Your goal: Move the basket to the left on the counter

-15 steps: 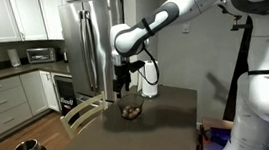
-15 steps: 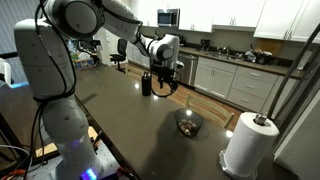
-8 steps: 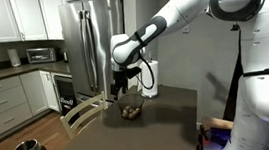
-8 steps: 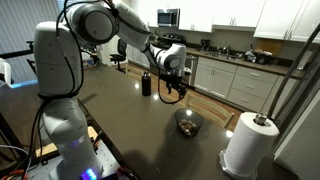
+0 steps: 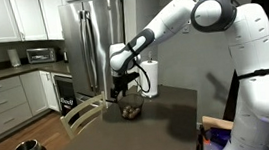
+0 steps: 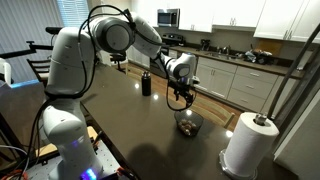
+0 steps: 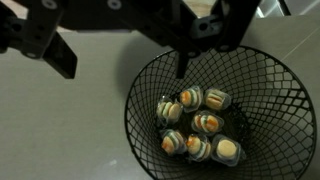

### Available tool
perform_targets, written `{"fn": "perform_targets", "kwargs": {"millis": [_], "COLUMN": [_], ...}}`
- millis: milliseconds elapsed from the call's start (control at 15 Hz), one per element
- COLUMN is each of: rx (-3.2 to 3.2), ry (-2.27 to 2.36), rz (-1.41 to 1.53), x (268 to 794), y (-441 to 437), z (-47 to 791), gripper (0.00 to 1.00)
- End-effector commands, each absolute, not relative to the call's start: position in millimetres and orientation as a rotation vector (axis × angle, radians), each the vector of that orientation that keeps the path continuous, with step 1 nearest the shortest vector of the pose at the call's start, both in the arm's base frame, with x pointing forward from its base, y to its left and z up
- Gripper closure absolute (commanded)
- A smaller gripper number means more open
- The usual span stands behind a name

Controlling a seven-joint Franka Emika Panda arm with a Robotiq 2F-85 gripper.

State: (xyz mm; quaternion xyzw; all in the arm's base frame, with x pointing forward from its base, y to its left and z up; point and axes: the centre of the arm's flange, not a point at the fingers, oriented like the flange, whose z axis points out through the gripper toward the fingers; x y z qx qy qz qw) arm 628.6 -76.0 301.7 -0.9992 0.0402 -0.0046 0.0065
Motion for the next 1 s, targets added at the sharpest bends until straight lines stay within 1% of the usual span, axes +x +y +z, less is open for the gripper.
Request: {"fn": "perform_targets", "kwargs": {"millis": [0,333,800,867,933], "rx": [-3.096,-3.038,-3.023,-3.033,-3.046], "ry": [0.126,0.142,0.196,0.201,0.208], "rz": [-0.036,0.016,0.141,0.149,0.156], "x": [649,654,646,645,643], "y": [-93,-89,-71,-72,-72], "z": [290,263,226,223,221], "gripper": [0.0,0.0,0.0,0.05,0.26]}}
